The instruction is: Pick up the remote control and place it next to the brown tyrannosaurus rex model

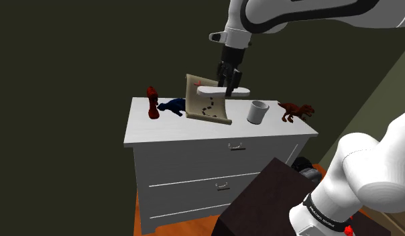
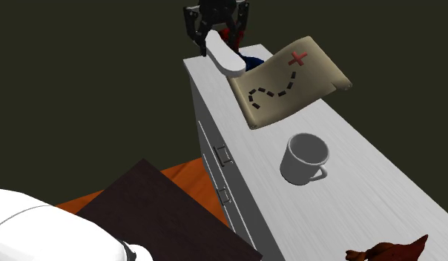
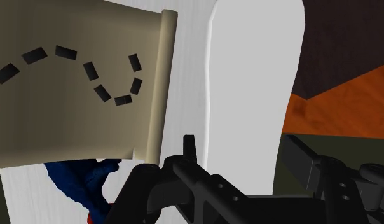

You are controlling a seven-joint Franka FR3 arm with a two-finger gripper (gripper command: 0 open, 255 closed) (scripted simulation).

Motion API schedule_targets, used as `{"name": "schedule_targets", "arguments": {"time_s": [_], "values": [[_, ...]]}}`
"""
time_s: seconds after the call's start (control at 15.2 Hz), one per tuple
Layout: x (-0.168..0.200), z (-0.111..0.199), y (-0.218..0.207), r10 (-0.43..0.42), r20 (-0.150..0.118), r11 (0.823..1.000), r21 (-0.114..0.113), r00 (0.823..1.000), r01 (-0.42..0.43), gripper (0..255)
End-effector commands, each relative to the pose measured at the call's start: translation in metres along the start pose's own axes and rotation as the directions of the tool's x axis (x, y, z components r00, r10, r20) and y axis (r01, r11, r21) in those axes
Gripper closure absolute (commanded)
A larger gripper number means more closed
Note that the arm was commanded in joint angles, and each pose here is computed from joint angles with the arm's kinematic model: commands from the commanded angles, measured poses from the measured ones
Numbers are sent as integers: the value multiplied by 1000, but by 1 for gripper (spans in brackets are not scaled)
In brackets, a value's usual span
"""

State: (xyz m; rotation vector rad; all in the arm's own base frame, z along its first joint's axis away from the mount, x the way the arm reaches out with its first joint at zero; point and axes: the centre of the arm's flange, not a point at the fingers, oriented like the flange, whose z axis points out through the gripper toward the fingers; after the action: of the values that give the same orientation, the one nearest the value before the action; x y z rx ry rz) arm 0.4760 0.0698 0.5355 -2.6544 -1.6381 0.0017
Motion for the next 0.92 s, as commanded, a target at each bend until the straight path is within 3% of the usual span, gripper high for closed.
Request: {"name": "schedule_targets", "arguments": {"time_s": [0.0,0.86], "values": [[1,-10,-1,0,0,1000,0,1000,0,255],[-145,-14,90,0,0,1000,0,1000,0,255]]}}
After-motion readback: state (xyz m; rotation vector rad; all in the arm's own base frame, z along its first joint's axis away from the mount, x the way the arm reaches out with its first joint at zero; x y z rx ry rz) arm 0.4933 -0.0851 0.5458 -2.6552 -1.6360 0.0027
